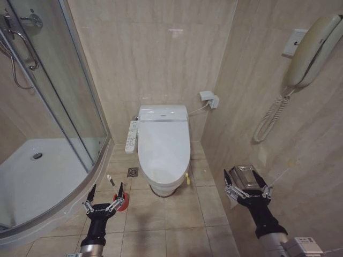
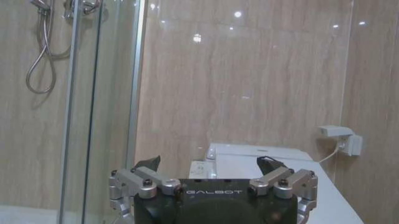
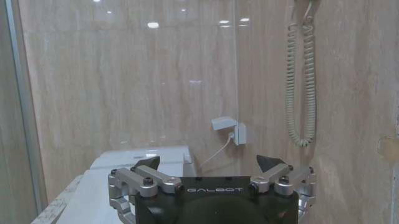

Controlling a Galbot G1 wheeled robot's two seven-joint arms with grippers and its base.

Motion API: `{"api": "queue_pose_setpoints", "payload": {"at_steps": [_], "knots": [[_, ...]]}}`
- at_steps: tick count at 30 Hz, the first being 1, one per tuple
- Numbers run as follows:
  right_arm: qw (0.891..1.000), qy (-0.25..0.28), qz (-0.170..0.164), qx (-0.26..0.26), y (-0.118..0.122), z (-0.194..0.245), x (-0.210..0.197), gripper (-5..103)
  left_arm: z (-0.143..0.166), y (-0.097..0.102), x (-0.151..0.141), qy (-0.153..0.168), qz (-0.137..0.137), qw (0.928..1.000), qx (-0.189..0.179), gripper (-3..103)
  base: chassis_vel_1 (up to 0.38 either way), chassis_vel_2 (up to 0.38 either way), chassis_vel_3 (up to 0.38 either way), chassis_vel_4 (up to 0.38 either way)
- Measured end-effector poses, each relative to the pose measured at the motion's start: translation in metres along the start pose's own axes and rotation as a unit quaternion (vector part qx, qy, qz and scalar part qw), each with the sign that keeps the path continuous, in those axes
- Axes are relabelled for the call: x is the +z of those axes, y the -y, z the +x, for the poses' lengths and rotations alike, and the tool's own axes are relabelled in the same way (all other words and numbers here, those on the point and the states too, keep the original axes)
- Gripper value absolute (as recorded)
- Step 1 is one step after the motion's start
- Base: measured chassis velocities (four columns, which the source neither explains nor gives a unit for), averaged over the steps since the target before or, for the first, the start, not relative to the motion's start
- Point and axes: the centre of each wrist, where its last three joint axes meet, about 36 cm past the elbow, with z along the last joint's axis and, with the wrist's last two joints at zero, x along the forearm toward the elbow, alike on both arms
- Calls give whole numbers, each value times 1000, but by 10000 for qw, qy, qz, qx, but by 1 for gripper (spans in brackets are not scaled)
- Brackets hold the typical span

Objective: Open the toilet lid, clean the toilet bowl with a toilet brush, close the toilet lid, and flush.

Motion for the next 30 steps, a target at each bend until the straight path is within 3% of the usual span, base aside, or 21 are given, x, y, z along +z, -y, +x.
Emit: {"api": "queue_pose_setpoints", "payload": {"at_steps": [22, 30], "knots": [[10000, -1, 0, 0, 0, 0, 0, 100, 0, -2, 5, 6, -16, 10000, 56, 100, 100, -95, -100, 95], [10000, 0, 0, 0, 0, 0, 0, 100, 2, -16, 24, -123, -364, 9992, 77, 100, -37, 41, 35, -32]]}}
